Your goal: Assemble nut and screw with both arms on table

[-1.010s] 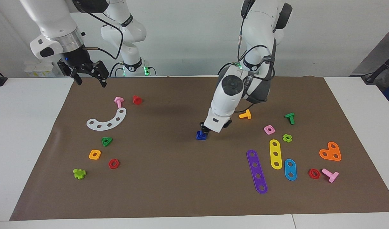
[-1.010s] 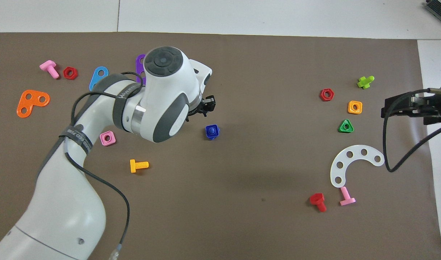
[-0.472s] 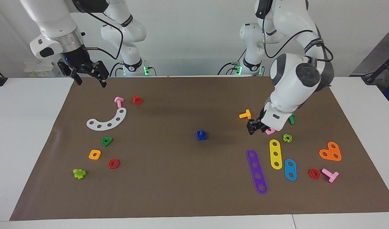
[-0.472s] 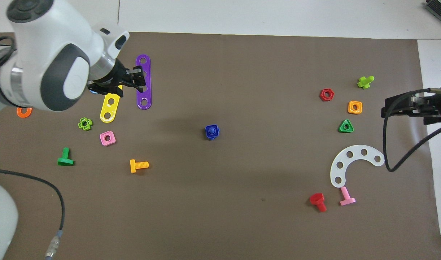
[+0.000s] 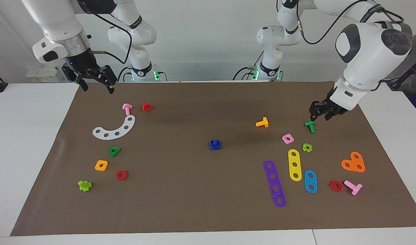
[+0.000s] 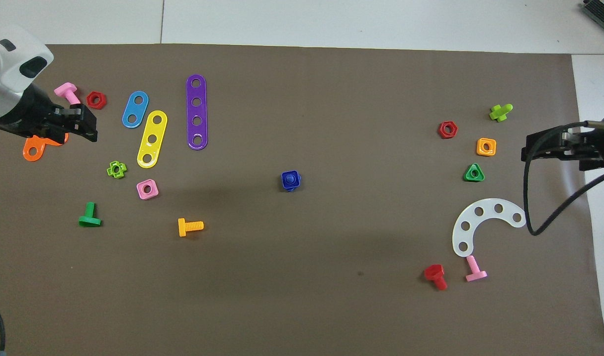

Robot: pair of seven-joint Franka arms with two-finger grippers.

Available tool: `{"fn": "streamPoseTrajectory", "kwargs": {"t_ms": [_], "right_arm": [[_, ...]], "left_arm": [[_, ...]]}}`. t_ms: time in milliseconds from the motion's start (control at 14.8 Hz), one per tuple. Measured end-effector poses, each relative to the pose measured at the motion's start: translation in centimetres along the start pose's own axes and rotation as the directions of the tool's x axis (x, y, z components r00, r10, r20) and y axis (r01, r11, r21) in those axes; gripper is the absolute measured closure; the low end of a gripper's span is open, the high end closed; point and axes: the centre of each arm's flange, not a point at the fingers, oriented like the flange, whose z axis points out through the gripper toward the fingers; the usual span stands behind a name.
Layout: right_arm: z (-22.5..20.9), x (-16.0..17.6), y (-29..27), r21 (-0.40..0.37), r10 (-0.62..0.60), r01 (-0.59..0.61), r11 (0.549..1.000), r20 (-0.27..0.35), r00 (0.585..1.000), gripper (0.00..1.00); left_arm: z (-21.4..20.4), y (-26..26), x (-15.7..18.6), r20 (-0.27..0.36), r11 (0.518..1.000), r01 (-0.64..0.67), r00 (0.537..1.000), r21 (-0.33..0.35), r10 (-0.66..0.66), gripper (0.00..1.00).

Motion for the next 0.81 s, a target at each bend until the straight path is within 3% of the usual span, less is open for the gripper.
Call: {"fn": "streamPoseTrajectory", "kwargs": {"t_ms": [202, 472, 808], "right_arm": [[0.0, 0.0, 0.0, 0.0, 0.0, 0.0, 1.0, 0.001, 1.0, 0.0], [0.1, 0.0, 0.0, 0.0, 0.0, 0.0, 1.0, 0.001, 1.0, 0.0], [0.2, 0.0, 0.1, -0.001, 0.002, -0.002, 1.0, 0.004, 1.0, 0.0]], "left_arm": [[-3.4, -0.5, -2.3, -0.049, 1.0, 0.008, 0.999, 0.005, -0.008, 0.01], [-5.5, -1.1, -3.6, -0.082, 1.0, 0.016, 0.996, 0.009, -0.015, 0.0], [-5.8, -1.3, -4.0, -0.076, 0.999, 0.0, 0.997, 0.038, 0.003, 0.0]]}}
